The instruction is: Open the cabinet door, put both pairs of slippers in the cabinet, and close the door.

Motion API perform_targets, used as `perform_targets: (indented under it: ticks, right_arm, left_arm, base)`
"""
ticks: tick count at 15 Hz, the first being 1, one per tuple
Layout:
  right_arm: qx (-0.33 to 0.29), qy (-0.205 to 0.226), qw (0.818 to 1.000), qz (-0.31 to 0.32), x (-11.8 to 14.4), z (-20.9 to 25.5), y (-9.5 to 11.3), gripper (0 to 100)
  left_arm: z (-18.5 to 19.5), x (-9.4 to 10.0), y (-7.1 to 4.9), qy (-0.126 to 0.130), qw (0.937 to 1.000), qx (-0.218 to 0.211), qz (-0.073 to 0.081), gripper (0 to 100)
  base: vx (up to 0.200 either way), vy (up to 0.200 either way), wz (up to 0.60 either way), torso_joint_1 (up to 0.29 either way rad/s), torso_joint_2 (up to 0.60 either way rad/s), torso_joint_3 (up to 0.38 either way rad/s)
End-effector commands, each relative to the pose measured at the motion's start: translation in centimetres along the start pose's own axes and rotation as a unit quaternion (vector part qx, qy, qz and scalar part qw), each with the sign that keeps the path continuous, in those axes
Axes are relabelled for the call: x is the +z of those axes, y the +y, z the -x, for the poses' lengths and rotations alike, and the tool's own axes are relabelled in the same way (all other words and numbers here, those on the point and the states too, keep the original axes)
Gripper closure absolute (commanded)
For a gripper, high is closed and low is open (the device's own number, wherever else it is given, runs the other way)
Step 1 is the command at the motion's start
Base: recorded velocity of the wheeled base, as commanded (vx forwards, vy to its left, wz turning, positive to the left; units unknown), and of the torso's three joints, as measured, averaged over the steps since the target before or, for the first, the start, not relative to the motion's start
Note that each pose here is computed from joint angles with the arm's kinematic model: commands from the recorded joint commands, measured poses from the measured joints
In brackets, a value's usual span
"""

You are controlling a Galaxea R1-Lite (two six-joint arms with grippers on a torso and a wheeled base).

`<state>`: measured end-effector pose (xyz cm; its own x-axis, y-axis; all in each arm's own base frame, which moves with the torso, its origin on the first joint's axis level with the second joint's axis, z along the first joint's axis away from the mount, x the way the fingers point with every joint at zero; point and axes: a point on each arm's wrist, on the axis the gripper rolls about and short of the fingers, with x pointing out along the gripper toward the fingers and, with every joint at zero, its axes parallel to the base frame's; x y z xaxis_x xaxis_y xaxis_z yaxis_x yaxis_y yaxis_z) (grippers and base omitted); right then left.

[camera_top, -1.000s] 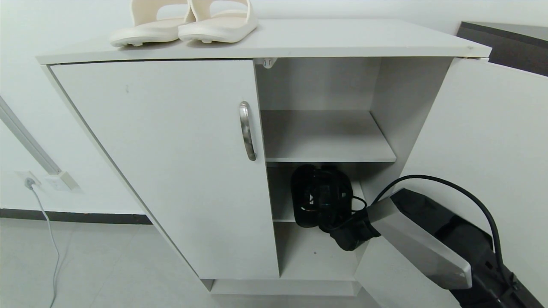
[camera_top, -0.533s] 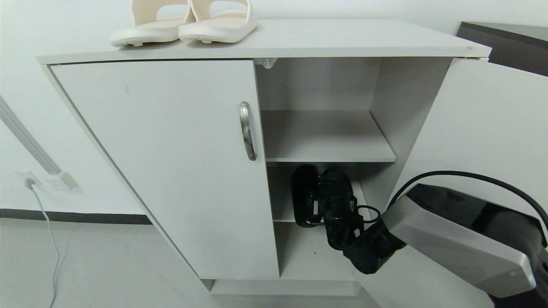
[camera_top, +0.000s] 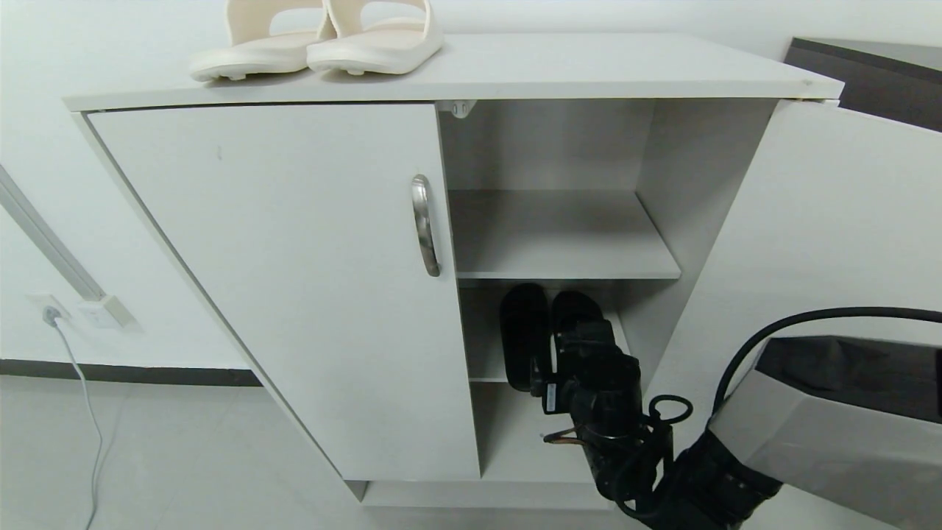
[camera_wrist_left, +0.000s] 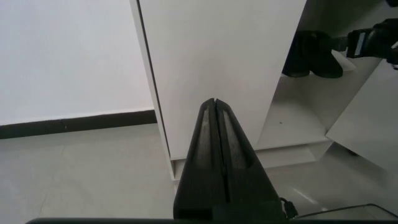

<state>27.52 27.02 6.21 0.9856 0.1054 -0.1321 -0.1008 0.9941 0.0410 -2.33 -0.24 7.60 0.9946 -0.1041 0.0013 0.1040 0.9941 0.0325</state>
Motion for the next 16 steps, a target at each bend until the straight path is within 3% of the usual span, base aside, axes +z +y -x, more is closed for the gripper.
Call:
perform_targets:
  ticks: [1,8,12,16]
  right_arm:
    - [0.027,-0.001,1.0,0.003,-0.12,3.52,-0.68,0]
    - [0.025,0.002,1.0,0.008,-0.34,3.59,-0.85,0]
    - [0.025,0.004,1.0,0.01,-0.44,3.62,-0.97,0]
    - [0.025,0.005,1.0,0.01,-0.49,3.61,-0.97,0]
  left_arm:
    - [-0.01,0.0,0.0,0.001,1.0,0.0,0.0,100]
    - [-0.01,0.0,0.0,0.001,1.0,0.0,0.001,100]
    - [-0.01,0.0,0.0,0.001,1.0,0.0,0.0,100]
    - [-0.01,0.0,0.0,0.001,1.0,0.001,0.001,100]
  base:
    - [0.0,0.0,0.0,0.0,0.0,0.0]
    - [0.0,0.0,0.0,0.0,0.0,0.0]
    - [-0.2,0.0,0.0,0.004,0.01,0.004]
    - [0.0,0.0,0.0,0.0,0.0,0.0]
